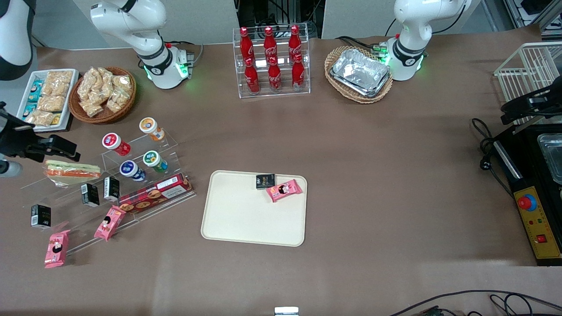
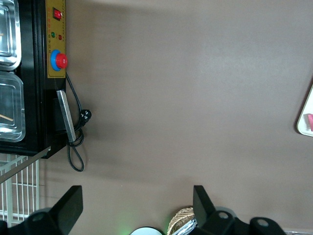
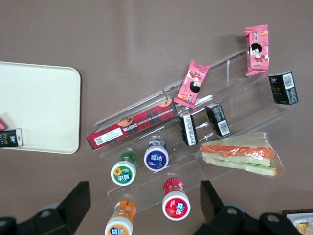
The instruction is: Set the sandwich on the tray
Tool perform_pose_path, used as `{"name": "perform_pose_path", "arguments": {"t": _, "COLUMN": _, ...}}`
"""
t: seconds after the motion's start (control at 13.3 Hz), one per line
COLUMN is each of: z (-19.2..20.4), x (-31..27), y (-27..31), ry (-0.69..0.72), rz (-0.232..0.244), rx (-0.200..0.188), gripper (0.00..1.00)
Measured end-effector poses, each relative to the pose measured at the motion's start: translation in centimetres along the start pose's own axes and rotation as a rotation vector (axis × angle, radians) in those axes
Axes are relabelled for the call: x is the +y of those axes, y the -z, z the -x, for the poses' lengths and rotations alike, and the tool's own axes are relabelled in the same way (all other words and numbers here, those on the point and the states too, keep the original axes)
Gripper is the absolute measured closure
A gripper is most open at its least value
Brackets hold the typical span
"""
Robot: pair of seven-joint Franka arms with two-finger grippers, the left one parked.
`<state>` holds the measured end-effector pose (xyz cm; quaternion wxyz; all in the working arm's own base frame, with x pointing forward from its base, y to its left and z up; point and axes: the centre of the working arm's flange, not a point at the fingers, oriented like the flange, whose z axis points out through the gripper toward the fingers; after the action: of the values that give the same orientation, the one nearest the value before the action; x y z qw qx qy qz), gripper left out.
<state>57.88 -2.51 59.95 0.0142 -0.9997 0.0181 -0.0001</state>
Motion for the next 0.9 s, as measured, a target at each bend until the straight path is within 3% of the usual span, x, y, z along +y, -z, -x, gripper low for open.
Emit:
{"name": "perform_pose_path", "arguments": {"t": 0.53, "z": 0.0, "x": 0.8, "y": 0.2, "ry": -0.015, "rz": 0.019, "rx": 0.009, "gripper": 0.00}}
{"name": "perform_pose_path", "arguments": {"t": 0.68, "z": 0.1, "x": 3.5, "y": 0.4, "ry": -0.101, "rz": 0.022, "rx": 0.012, "gripper": 0.00}}
{"name": "perform_pose_path", "arguments": {"t": 0.9, "z": 0.7, "x": 6.6, "y": 0.7, "ry": -0.370, "rz": 0.023, "rx": 0.011, "gripper": 0.00}}
